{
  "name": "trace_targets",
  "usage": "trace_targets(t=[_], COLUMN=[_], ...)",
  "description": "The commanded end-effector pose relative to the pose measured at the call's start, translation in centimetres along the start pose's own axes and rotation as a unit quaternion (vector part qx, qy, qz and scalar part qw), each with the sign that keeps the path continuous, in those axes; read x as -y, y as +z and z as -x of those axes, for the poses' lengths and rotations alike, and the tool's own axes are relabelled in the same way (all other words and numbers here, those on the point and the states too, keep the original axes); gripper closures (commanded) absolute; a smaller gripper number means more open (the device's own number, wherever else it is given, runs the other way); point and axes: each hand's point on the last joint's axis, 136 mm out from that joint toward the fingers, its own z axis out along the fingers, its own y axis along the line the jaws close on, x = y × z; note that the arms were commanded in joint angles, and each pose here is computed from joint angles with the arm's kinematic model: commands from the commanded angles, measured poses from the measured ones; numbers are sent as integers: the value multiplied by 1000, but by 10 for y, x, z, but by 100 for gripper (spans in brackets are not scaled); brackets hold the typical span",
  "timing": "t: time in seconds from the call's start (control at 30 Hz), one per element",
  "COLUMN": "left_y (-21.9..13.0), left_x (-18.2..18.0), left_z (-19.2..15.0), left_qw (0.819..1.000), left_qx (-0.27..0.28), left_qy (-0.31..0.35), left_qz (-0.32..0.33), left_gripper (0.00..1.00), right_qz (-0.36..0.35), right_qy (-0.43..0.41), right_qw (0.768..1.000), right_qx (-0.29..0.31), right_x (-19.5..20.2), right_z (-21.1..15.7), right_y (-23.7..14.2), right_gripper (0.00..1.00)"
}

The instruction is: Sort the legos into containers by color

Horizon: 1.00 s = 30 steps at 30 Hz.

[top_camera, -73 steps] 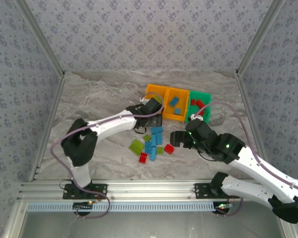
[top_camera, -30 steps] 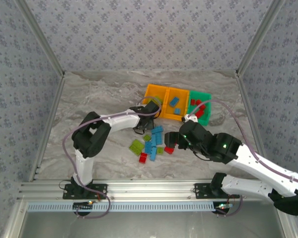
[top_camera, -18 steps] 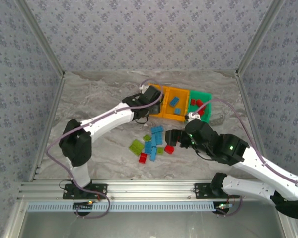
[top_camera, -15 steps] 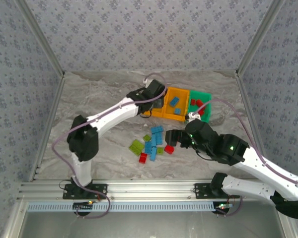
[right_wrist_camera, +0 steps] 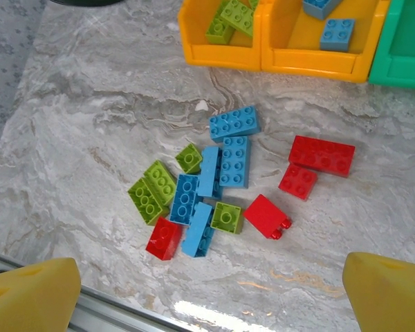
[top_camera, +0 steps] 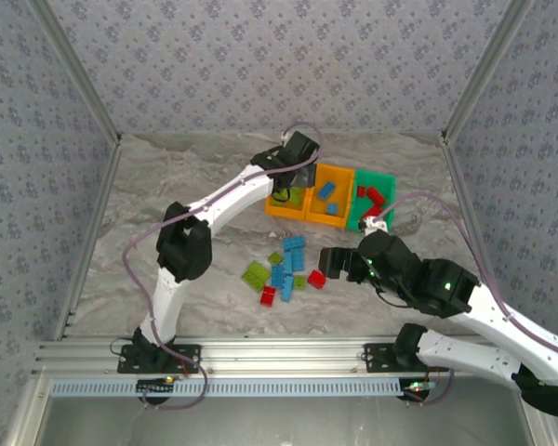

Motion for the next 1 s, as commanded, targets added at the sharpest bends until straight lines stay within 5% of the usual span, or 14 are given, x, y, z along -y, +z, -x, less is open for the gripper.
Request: trace_targets(t=[0.0,0.27,0.5,0.73,0.97], left_y=[-65,-203,-296,-306,-292], left_x=[2,-16,-58,-84,-68], left_z=[19,-24,-113,-206,-217], left_qw=[999,979,918,833,815], left_qx=[34,130,145,126,147], left_qy=[4,83,282,448,453], left_qz=[-36,-131,-239,-299,-331], left_gripper=[18,18,11,1,1], right_qz=[-31,-38,-48,-81,-85], right_qy=[4,-24,-97,-149,-143], right_qw=[999,998,984,967,964], right_qx=[-6,-52,-142,-188,-206], right_x=[14,3,-18,-5,4], right_z=[-7,-18,-30,-26,-12], right_y=[4,39,106,183,235], right_gripper=[0,0,0,0,0])
